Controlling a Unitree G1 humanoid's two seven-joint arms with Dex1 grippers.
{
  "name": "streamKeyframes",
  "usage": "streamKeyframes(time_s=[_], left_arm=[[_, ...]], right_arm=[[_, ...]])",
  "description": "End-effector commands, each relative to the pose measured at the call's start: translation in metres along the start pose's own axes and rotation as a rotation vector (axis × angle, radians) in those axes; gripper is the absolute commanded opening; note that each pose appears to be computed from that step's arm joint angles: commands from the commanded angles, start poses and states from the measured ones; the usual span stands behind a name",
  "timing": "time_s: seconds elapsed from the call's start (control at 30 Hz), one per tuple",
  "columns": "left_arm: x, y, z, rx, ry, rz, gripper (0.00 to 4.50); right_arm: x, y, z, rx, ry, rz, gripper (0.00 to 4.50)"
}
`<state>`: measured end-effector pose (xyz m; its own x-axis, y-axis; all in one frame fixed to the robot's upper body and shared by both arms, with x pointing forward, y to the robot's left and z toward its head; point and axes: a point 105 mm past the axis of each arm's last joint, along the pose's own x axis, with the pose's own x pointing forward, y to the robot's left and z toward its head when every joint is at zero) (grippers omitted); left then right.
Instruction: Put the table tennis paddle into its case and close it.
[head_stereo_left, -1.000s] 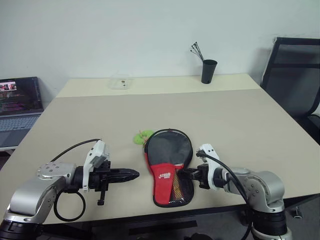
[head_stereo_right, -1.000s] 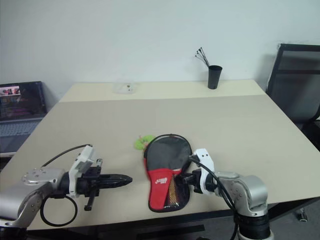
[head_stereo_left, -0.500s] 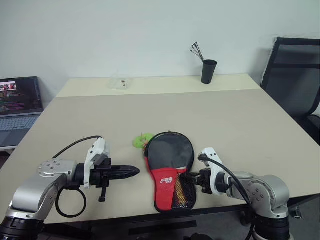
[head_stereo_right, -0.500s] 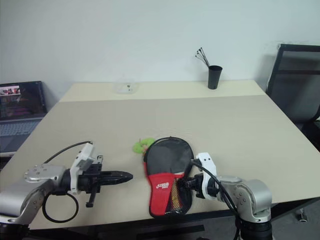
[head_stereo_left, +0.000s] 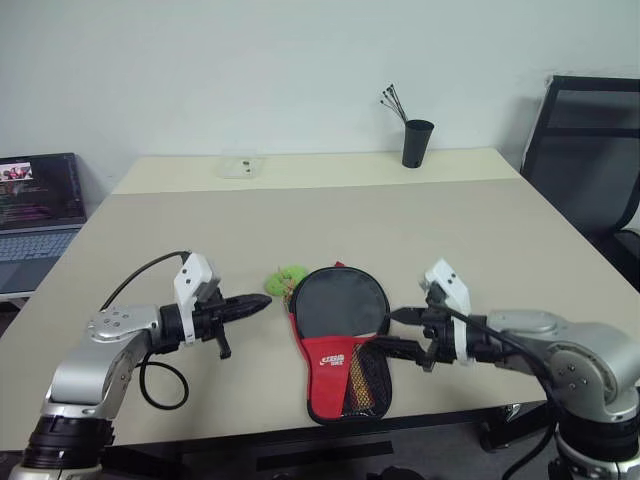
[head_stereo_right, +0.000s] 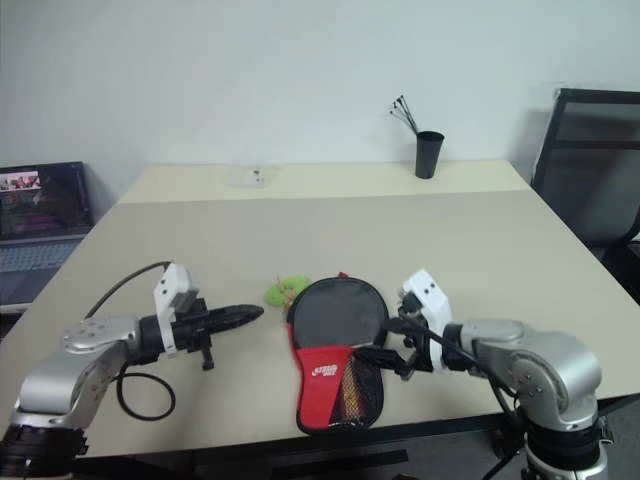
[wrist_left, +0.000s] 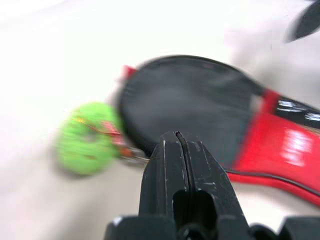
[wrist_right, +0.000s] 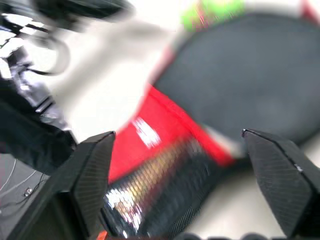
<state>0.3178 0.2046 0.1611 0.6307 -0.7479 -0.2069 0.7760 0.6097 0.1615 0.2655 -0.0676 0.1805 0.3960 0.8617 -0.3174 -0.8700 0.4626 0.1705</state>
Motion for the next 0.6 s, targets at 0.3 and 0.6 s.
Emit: streamKeyframes(time_s=[0.3,0.6], left_arm=[[0.004,0.022,-0.002,0.036,0.036,0.108,0.96],[0.028,0.049,0.000,0.009,0.019,0.224,4.26]], right_arm=[[0.062,-0.020,0.007,-0.124,-0.056,-0.070,4.50],[0.074,-0.017,0.003,-0.124,-0.072,-0.070,4.50]])
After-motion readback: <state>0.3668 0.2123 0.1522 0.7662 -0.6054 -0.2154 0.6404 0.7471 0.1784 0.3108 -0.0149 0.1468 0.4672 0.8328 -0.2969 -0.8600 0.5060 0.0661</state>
